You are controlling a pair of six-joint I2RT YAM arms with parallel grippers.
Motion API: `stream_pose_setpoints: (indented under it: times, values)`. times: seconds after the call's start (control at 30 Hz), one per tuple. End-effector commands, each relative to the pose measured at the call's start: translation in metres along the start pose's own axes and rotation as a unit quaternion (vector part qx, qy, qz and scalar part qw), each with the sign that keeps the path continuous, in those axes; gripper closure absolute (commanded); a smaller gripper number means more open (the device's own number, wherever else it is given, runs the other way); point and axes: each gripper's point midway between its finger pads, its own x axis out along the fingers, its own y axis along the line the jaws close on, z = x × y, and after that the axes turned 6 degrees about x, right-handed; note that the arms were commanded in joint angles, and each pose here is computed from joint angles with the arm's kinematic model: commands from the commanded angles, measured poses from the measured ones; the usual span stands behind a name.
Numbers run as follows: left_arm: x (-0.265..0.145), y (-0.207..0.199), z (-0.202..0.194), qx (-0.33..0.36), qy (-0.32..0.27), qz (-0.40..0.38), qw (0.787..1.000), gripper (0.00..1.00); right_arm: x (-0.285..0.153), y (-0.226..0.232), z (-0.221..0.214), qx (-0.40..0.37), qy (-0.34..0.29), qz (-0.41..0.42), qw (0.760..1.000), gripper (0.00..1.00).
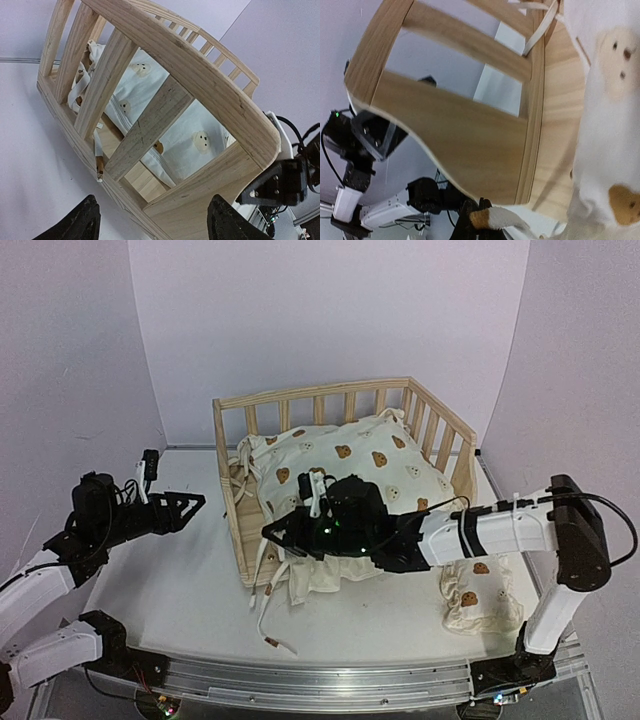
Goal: Set up the pet bed
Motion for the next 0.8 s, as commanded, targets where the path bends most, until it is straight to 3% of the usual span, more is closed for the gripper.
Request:
stream_pose_setpoints:
  times: [0.0, 0.27, 0.4, 0.77]
  values:
    - [0.002, -0.016, 0.020, 0.034, -0.055, -0.051, 0.997, 0.28, 0.010, 0.042, 0.043, 0.025, -0.040, 0.090, 0.995, 1.00]
    - [-0.003, 0.001, 0.032, 0.072, -0.104, -0.008, 0.992, 0.32, 0.021, 0.030, 0.104, 0.022, -0.148, 0.151, 0.977, 1.00]
    - [-0.003, 0.000, 0.038, 0.102, -0.113, -0.033, 0.988, 0.32, 0.033, 0.028, 0.125, -0.004, -0.183, 0.144, 0.972, 1.00]
    - [0.029, -0.008, 0.031, 0.128, -0.086, -0.116, 0.981, 0.51, 0.070, 0.039, 0.140, -0.013, -0.197, 0.170, 0.965, 1.00]
